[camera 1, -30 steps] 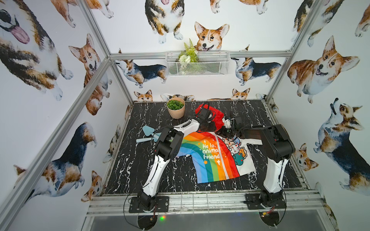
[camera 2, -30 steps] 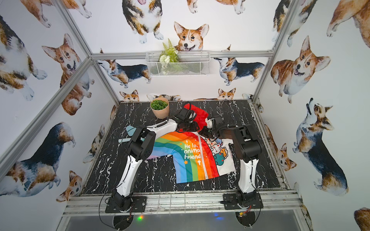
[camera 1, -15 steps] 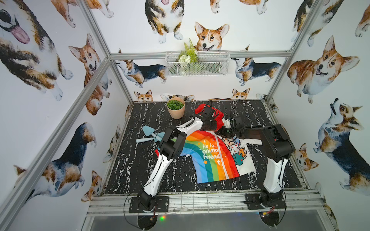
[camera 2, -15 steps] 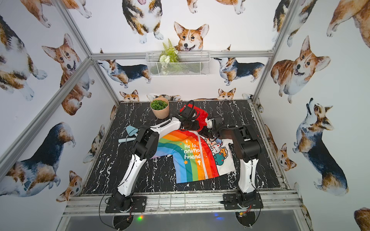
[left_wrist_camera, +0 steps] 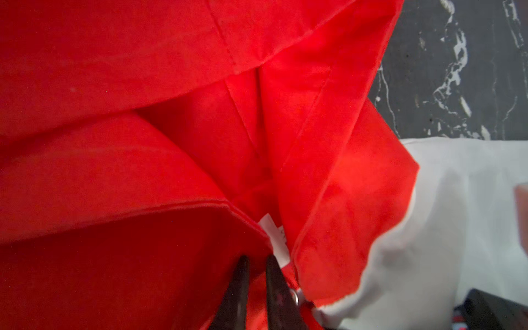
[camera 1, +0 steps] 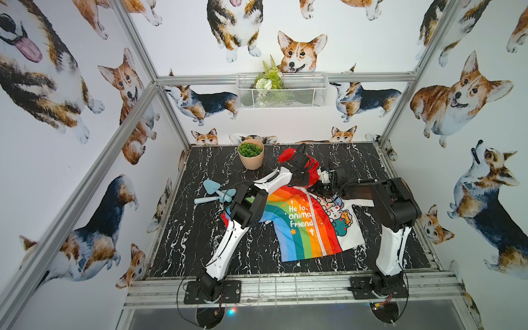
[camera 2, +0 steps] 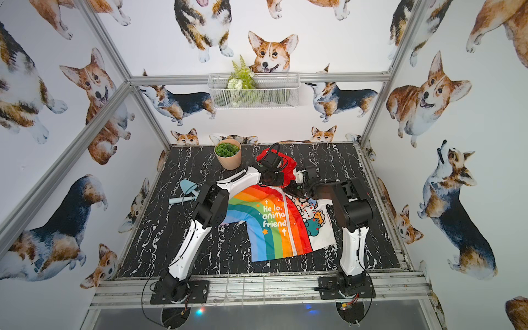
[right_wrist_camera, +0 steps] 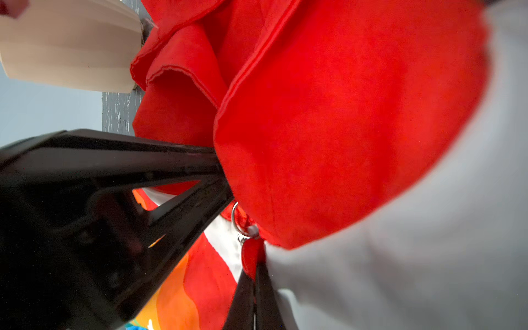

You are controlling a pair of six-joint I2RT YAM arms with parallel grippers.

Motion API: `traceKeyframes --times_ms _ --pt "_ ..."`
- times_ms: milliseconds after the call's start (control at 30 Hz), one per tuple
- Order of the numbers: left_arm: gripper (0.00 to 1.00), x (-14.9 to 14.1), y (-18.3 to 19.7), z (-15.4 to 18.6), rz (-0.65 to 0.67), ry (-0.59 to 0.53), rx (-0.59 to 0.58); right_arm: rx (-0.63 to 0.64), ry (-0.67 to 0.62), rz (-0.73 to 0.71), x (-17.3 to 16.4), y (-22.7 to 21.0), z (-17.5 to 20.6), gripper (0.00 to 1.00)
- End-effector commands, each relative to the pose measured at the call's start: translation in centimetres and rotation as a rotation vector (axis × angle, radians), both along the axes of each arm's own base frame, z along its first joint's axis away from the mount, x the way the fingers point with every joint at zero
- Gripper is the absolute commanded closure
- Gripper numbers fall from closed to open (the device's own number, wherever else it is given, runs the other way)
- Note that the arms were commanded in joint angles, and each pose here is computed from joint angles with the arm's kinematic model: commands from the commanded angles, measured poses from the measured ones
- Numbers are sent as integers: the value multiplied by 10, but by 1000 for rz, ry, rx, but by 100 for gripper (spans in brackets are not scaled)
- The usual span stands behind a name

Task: Unzip the jacket
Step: Flatten out the jacket at the center of the board.

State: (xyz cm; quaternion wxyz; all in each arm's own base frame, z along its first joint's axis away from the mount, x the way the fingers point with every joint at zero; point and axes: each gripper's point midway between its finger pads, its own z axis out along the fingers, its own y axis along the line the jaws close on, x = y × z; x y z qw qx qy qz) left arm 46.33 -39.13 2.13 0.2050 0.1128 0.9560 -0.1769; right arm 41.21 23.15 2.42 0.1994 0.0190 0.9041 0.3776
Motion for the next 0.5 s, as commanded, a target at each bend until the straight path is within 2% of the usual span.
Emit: traceKeyframes --times_ms 0,133,267,367,467 --pt "92 -22 29 -32 8 99 148 -26 33 -23 -5 -5 -8 100" --pt "100 -21 25 -21 -7 85 123 -42 35 -30 -6 -8 -9 100" --pt "100 -21 17 -5 -32 71 61 -55 23 -37 -5 -10 -5 100" --pt "100 -20 14 6 -36 66 10 -63 4 -42 -5 -12 3 89" --pt "100 -20 9 15 -44 56 -49 -58 -21 -39 -5 -13 15 83"
